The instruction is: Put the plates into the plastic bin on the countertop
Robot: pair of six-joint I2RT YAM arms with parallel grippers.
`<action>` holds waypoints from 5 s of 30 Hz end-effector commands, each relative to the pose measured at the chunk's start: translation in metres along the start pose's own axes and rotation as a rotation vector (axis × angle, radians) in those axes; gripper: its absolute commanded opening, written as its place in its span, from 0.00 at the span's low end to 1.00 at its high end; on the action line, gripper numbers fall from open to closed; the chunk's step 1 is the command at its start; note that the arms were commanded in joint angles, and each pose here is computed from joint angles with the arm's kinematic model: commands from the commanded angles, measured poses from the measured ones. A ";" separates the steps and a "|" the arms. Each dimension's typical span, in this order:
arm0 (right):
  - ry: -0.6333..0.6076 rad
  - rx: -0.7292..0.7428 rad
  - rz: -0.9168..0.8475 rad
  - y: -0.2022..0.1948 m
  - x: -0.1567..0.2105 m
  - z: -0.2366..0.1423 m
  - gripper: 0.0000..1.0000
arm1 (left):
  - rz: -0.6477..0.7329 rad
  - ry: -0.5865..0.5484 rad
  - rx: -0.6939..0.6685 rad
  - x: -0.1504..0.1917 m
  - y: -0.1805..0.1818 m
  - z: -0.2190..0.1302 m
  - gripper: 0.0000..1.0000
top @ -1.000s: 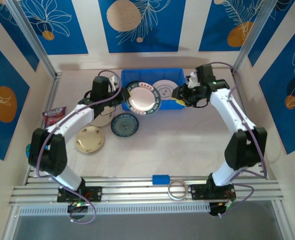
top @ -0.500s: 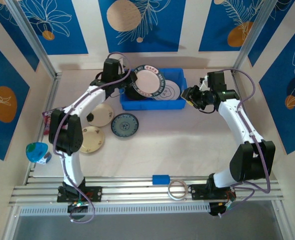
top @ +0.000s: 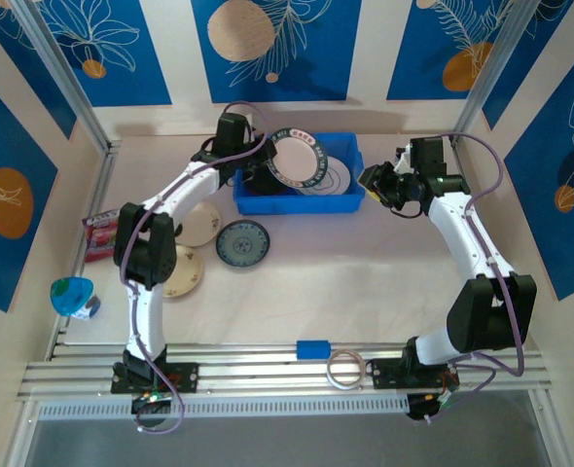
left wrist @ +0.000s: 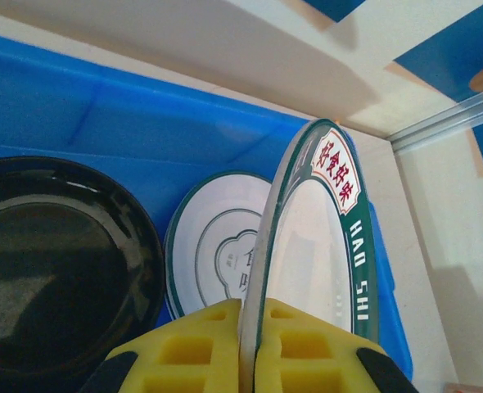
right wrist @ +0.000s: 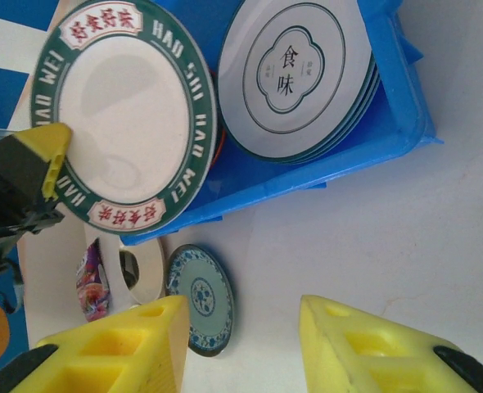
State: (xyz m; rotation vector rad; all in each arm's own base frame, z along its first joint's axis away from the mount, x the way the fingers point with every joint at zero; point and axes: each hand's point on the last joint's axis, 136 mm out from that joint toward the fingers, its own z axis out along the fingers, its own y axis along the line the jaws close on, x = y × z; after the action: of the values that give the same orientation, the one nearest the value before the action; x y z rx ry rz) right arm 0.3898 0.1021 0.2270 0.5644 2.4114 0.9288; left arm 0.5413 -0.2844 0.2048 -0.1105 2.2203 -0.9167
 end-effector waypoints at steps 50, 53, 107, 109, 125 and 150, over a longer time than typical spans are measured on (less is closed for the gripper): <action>0.116 0.009 0.014 -0.008 0.017 0.033 0.40 | -0.034 0.155 -0.162 0.061 0.027 0.106 0.54; 0.122 0.016 0.012 -0.009 0.018 0.035 0.40 | -0.028 0.152 -0.168 0.060 0.027 0.106 0.55; 0.383 -0.181 -0.186 0.055 0.172 0.109 0.45 | 0.058 0.028 0.012 0.109 -0.031 -0.144 0.57; 0.406 -0.181 -0.192 0.055 0.180 0.117 0.34 | 0.042 0.023 0.008 0.119 -0.023 -0.152 0.57; 0.646 0.035 -0.138 0.025 0.236 0.180 0.34 | -0.071 -0.014 -0.025 0.172 0.026 -0.202 0.57; 0.698 0.062 -0.084 0.016 0.241 0.210 0.31 | -0.093 0.002 -0.060 0.186 0.045 -0.195 0.58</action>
State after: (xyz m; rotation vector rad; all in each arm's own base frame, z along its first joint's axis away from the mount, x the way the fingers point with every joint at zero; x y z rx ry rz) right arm 0.3201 0.3419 0.0311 0.1378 3.0431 1.1159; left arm 0.2838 -0.1988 0.1621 -0.2271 2.2728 -0.9002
